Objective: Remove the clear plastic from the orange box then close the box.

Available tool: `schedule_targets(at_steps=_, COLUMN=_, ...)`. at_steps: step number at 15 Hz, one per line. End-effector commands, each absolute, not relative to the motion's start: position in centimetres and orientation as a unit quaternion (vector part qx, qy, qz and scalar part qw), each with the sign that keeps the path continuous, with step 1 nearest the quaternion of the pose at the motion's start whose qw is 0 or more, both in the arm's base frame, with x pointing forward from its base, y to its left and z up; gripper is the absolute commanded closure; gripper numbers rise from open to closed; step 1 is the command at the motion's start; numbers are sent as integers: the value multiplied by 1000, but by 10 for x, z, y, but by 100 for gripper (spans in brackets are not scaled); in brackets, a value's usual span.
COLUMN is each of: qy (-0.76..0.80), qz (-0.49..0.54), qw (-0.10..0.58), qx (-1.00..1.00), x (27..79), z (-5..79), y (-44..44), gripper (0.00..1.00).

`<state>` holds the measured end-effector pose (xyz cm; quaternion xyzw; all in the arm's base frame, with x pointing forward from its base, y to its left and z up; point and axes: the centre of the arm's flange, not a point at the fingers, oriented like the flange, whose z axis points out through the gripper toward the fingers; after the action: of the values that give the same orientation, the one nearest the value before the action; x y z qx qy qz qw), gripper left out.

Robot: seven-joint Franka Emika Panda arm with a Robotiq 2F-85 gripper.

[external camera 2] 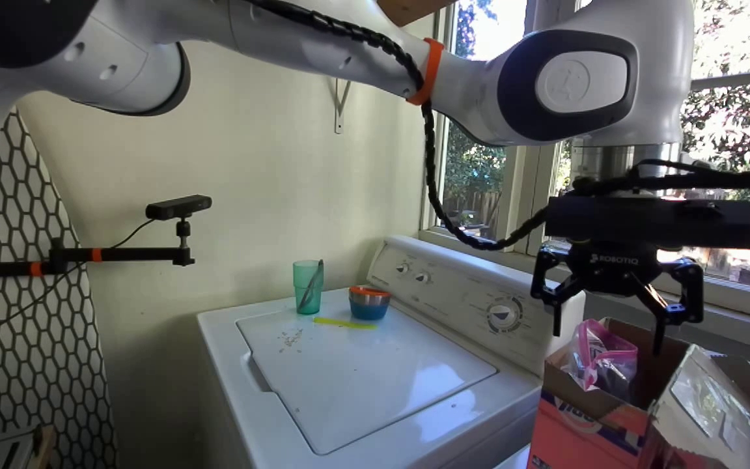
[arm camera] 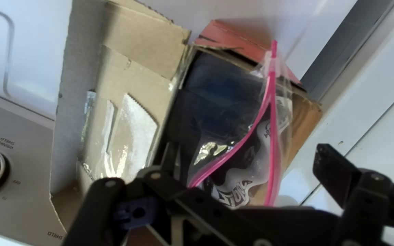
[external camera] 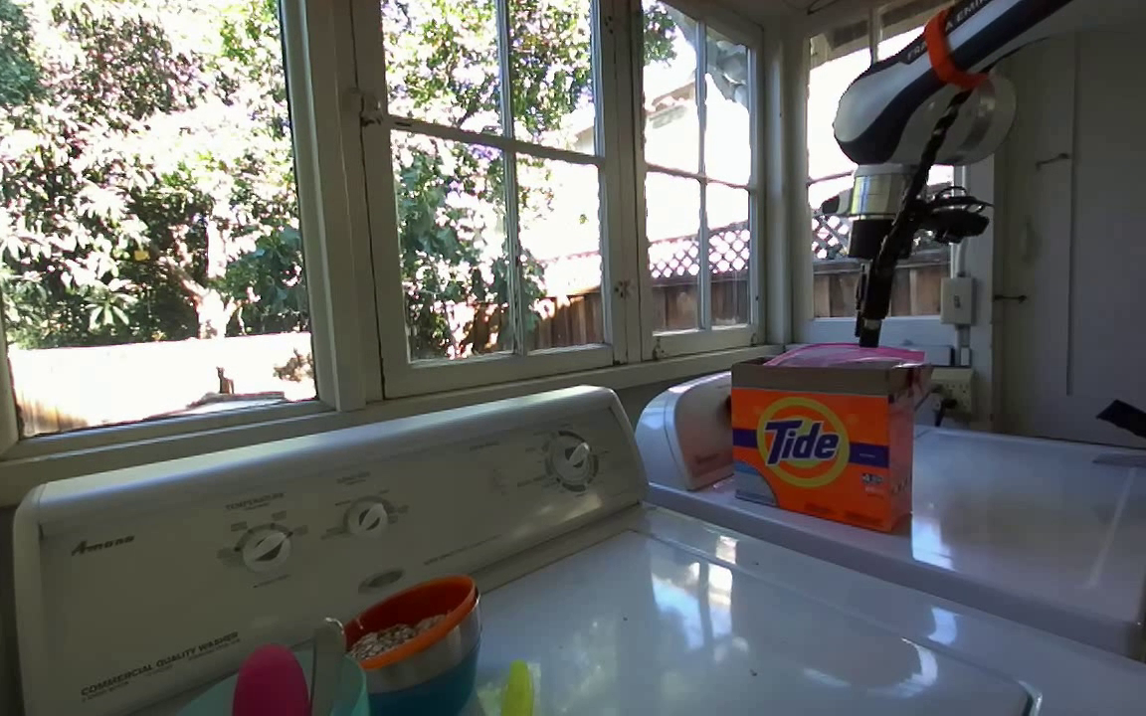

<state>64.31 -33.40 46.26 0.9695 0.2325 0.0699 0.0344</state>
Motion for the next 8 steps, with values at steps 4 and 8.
schedule_targets(at_steps=4, qy=193, qz=46, qw=22, qx=980, x=667, z=454, y=-339, gripper=0)
schedule_targets(at_steps=8, qy=174, qz=47, qw=20, qx=983, x=685, z=447, y=-340, gripper=3)
